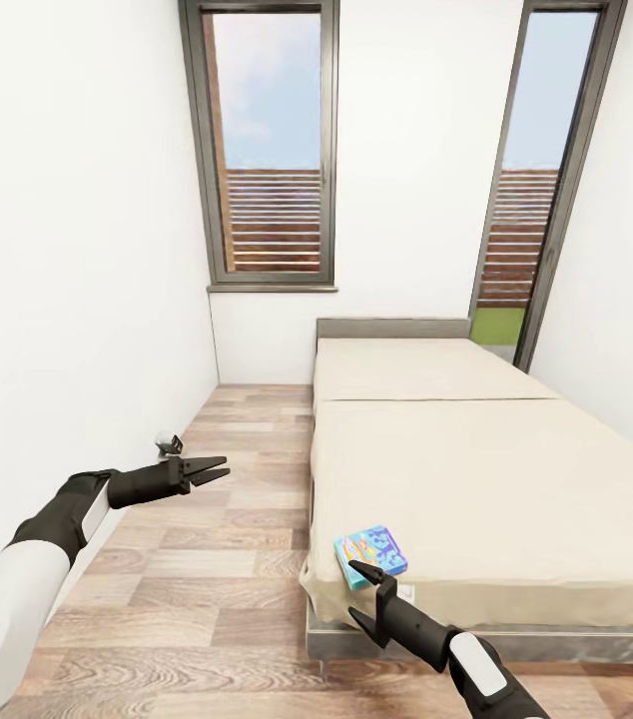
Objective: Put all the toys in the child's room - the three board games (two on the bed and one on the table), the two jigsaw puzzles on the table, and the tennis ball on the table - inside the toy box on the table in the child's room.
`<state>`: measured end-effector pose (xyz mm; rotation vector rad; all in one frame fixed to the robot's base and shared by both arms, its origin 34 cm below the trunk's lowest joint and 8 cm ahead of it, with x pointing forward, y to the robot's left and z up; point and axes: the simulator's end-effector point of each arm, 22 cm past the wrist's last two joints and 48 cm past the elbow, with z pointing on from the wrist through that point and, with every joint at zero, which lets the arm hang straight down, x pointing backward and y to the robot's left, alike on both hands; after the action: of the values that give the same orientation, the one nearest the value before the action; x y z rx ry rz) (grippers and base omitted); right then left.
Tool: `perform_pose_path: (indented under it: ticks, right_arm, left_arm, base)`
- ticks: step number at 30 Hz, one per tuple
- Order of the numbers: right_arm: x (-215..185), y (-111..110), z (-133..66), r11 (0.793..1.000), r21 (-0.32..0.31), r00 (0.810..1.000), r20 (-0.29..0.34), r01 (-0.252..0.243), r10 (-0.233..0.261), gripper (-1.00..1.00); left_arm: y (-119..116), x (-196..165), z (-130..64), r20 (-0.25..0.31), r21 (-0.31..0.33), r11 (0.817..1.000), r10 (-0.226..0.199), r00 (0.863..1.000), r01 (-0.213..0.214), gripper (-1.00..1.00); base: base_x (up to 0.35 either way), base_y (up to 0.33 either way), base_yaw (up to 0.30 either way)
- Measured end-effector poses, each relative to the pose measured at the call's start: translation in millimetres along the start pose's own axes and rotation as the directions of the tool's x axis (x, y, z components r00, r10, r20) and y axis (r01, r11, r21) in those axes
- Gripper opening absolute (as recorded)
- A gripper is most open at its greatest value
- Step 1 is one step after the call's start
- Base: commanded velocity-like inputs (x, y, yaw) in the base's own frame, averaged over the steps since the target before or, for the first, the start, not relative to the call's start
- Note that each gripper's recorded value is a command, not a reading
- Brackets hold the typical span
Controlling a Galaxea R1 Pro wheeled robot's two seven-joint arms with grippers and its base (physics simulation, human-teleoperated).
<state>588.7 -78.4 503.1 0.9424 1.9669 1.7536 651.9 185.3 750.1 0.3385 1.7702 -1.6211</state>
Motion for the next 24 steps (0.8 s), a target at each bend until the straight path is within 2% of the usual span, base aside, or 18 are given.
perform_pose_path:
  ticks: [24]
  right_arm:
    - [0.0, -0.3, 0.0, 1.0, 0.001, 1.0, 0.0, 0.0, 0.0, 1.0]
  left_arm:
    - [0.0, 0.0, 0.0, 0.0, 0.0, 1.0, 0.0, 1.0, 0.0, 1.0]
  base:
    - [0.037, 0.0, 0.0]
